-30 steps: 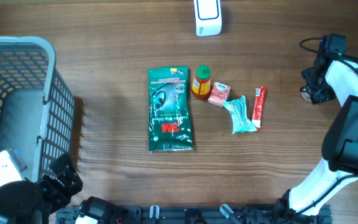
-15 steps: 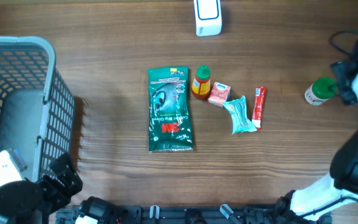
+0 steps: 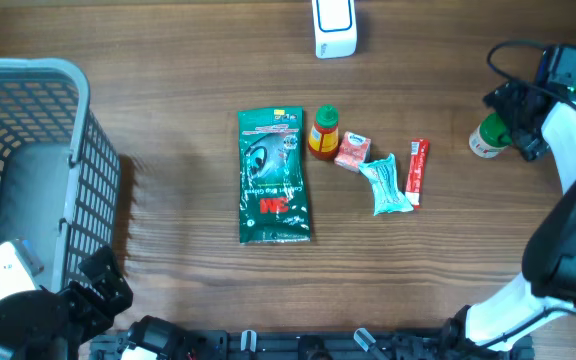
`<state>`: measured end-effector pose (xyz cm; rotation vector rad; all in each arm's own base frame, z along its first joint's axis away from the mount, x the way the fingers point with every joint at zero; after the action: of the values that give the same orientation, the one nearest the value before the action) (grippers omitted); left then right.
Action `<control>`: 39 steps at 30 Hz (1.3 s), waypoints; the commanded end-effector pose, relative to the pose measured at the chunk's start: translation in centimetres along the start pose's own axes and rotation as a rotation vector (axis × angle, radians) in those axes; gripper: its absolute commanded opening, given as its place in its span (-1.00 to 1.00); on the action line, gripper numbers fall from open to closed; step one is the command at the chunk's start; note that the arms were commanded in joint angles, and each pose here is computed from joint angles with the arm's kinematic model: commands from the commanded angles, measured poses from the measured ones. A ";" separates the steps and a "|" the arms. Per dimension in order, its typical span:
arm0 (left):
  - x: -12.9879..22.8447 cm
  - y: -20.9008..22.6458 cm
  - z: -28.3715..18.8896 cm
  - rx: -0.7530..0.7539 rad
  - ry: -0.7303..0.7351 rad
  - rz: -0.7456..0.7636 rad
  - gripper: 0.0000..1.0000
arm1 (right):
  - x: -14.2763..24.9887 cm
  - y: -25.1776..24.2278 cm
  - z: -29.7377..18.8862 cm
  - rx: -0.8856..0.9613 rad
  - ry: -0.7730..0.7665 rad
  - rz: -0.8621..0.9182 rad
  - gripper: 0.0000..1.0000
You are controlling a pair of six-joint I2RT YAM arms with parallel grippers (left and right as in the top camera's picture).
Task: Scan the item barcode
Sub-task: 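Carry the jar to the right and set it on the table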
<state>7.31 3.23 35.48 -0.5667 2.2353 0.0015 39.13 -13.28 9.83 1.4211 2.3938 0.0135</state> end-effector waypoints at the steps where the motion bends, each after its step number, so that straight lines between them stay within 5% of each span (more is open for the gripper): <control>1: -0.1 0.1 0.0 -0.007 -0.005 -0.017 1.00 | 1.1 -1.1 2.4 0.071 0.057 -0.017 0.99; 7: -0.1 0.1 0.0 -0.007 -0.005 -0.017 1.00 | 0.4 -1.4 2.5 0.085 0.022 -0.014 0.75; 15: -0.1 0.1 0.0 -0.007 -0.006 -0.017 1.00 | -7.1 -10.2 2.3 0.224 -0.130 0.142 0.53; 20: -0.1 0.1 0.0 -0.007 -0.005 -0.017 1.00 | -9.8 -13.6 1.6 0.212 -0.159 0.171 0.84; 22: -0.1 0.1 0.0 -0.007 -0.005 -0.017 1.00 | -10.0 -12.4 0.6 0.156 -0.172 0.163 0.99; 26: -0.1 0.1 0.0 -0.007 -0.005 -0.017 1.00 | -10.3 -8.1 -4.9 0.015 -0.274 0.105 0.99; 32: -0.1 0.1 0.0 -0.007 -0.006 -0.017 1.00 | -2.3 4.2 -16.2 -0.418 -0.278 -0.184 0.99; 36: -0.1 0.1 0.0 -0.007 -0.005 -0.017 1.00 | 6.9 8.0 -14.2 -0.425 -0.084 -0.453 0.97; 39: -0.1 0.1 0.0 -0.007 -0.005 -0.017 1.00 | 11.0 6.8 -9.3 -0.266 0.032 -0.521 0.71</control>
<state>7.31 3.23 35.48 -0.5667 2.2353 0.0015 38.36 -0.54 22.95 0.6859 2.3935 0.3006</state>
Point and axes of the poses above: each gripper's point midway between its finger pads, its own z axis out along the fingers, its own y axis along the line the jaws close on, x = y × z, the point moved 4 cm from there along -z, back along the fingers, and after that the axes turned 5 degrees about z, right-handed, at the moved point
